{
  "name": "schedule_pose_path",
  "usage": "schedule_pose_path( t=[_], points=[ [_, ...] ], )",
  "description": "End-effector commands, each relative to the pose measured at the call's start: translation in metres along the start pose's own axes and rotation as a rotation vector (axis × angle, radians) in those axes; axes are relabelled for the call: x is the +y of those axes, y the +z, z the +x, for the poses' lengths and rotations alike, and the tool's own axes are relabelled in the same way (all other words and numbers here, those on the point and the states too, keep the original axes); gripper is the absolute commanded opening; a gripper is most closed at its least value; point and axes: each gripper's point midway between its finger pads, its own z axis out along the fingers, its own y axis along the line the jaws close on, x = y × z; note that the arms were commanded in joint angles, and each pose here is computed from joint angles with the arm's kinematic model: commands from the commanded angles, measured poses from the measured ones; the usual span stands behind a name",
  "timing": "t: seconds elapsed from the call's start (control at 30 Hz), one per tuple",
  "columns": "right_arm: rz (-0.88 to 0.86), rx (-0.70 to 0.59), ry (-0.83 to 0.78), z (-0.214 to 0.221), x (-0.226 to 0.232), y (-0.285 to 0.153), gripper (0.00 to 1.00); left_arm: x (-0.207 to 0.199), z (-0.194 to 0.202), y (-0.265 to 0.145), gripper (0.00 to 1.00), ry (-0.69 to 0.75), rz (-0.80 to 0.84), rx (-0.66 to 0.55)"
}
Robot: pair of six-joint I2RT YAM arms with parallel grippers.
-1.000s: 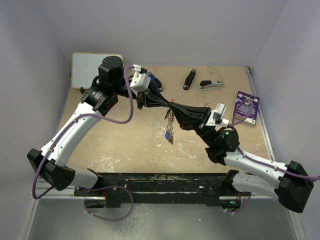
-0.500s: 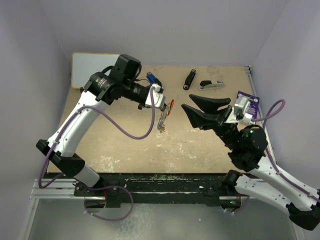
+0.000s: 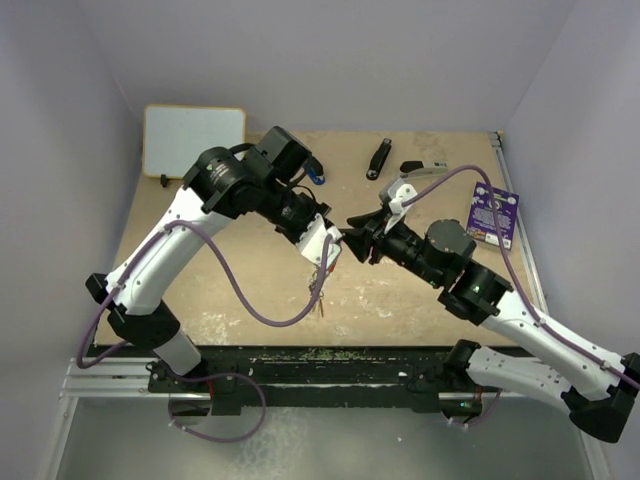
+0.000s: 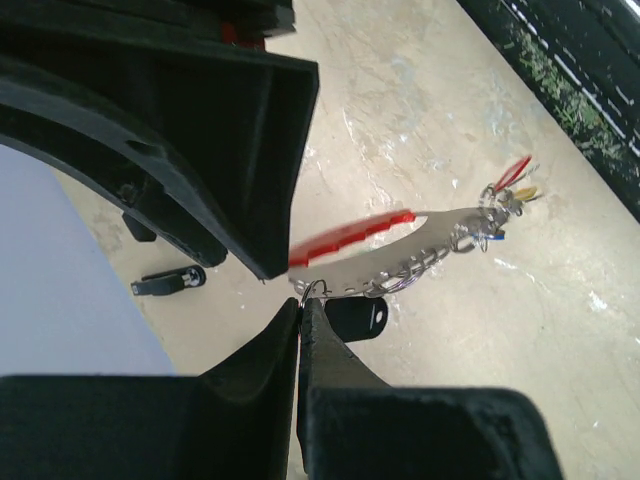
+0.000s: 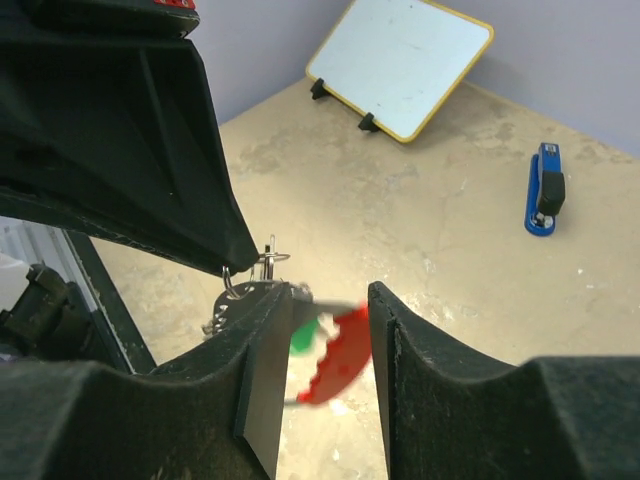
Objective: Put the keys on the keyring
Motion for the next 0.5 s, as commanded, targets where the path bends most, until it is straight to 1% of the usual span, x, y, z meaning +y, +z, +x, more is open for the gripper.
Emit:
schedule_pose_path(
  t=[0.0,0.3,0.47],
  points=[
    [-0.026,-0.034,-0.008,-0.025,0.007,-0.008,0.4,0.006,0.001,-0.008,0.03,0.096,-0.011,0.052],
    [-0.073,-0.012,0.017,-0.018,0.016,-0.006,0.37,0.008,0.002,-0.005,0.03,0.094,-0.016,0.057],
    [-0.101,-0.033,0.024,-0.019,0.021,0.001,0.36,0.014,-0.001,-0.004,0.03,0.081,-0.035,0.038]
  ],
)
